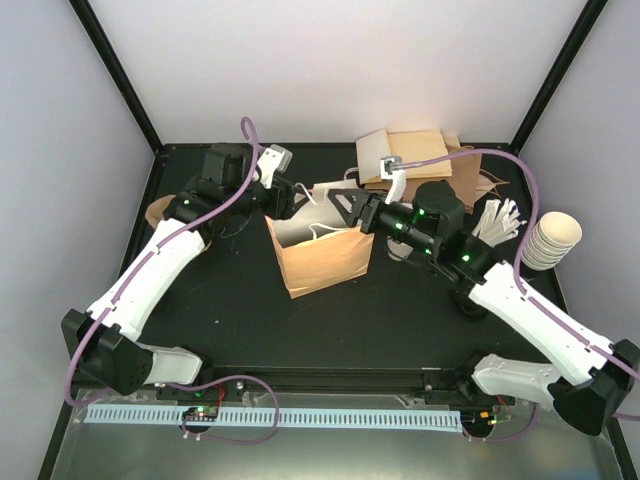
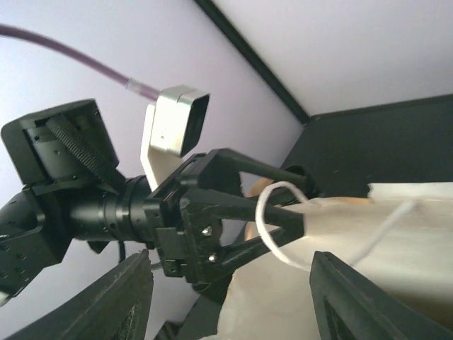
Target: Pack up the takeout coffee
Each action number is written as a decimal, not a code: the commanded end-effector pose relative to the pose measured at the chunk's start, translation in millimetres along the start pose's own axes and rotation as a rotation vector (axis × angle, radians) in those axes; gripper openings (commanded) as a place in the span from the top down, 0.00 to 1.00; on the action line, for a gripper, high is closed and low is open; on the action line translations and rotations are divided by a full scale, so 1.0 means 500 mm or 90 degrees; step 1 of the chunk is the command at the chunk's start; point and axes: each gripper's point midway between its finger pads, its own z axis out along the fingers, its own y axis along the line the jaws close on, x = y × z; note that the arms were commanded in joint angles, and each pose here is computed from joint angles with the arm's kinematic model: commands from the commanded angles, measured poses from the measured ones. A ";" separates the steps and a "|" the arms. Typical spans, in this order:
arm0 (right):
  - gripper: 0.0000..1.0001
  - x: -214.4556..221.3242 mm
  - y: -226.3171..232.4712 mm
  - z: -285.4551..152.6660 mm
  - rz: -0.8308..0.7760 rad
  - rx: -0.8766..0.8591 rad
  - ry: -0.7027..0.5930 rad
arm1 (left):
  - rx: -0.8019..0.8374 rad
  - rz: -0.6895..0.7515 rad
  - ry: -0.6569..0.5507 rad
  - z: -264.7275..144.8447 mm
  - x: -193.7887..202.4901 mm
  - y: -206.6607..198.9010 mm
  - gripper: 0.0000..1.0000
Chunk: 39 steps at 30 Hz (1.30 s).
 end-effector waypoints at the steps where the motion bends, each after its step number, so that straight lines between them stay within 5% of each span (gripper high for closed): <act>1: 0.35 -0.042 -0.041 -0.056 -0.082 0.140 -0.041 | -0.001 0.007 -0.033 -0.030 -0.040 -0.014 0.35; 11: 0.20 -0.034 -0.107 -0.167 -0.263 0.311 0.008 | 0.001 0.023 -0.048 -0.088 -0.049 -0.045 0.35; 17: 0.10 -0.018 -0.164 -0.227 -0.334 0.370 -0.048 | -0.071 0.027 -0.079 -0.181 -0.012 -0.045 0.34; 20: 0.00 0.005 -0.199 -0.248 -0.345 0.392 -0.066 | -0.133 0.006 -0.113 -0.232 0.030 -0.025 0.25; 26: 0.00 0.054 -0.264 -0.276 -0.340 0.424 -0.089 | -0.213 -0.094 -0.132 -0.252 0.165 0.034 0.02; 39: 0.06 0.095 -0.351 -0.335 -0.341 0.515 -0.134 | -0.321 -0.234 -0.159 -0.206 0.301 0.146 0.01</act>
